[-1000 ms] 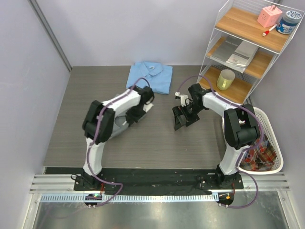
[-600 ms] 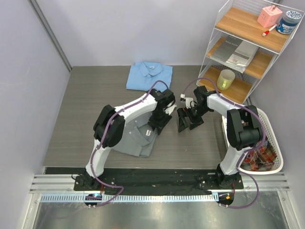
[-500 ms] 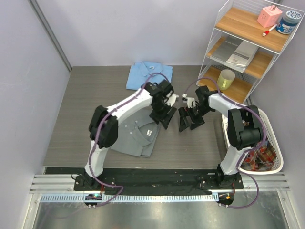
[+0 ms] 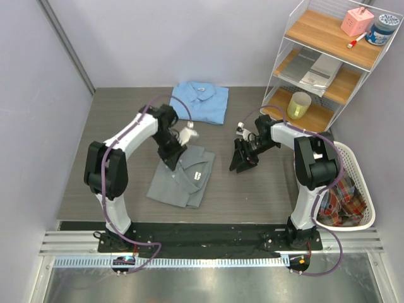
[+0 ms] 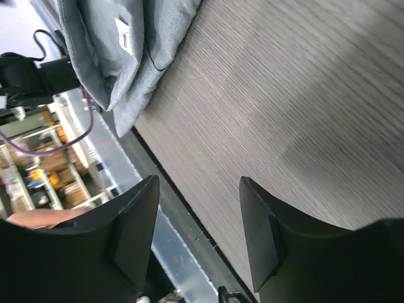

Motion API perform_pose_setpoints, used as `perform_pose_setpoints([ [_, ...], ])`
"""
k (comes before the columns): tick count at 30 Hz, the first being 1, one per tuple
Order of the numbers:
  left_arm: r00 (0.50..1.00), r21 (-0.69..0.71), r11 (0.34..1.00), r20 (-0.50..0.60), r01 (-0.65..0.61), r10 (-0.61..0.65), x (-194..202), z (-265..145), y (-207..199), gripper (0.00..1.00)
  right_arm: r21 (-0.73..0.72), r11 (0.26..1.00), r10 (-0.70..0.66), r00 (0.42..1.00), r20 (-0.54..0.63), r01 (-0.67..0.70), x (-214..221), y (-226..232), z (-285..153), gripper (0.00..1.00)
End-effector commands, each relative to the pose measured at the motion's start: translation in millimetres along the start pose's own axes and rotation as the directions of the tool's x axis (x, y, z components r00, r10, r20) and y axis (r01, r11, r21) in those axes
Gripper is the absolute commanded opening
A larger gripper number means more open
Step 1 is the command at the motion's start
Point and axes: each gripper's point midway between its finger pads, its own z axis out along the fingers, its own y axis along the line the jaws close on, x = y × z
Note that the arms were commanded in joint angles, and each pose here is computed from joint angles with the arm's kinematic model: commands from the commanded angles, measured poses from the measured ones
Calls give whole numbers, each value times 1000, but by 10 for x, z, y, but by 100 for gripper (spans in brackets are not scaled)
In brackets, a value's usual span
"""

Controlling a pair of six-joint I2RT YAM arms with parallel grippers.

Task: Fold and stack the long sleeve shirts
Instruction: Fold the shirt

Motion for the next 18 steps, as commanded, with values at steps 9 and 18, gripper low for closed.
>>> perform_pose_setpoints([
  [9, 984, 55, 992, -146, 115, -106, -190, 1364, -878, 14, -84, 991, 100, 991, -86, -107, 202, -93, -114, 55],
  [18, 781, 203, 884, 415, 421, -467, -1432, 110, -470, 37, -15, 999, 34, 990, -136, -36, 83, -104, -97, 59],
])
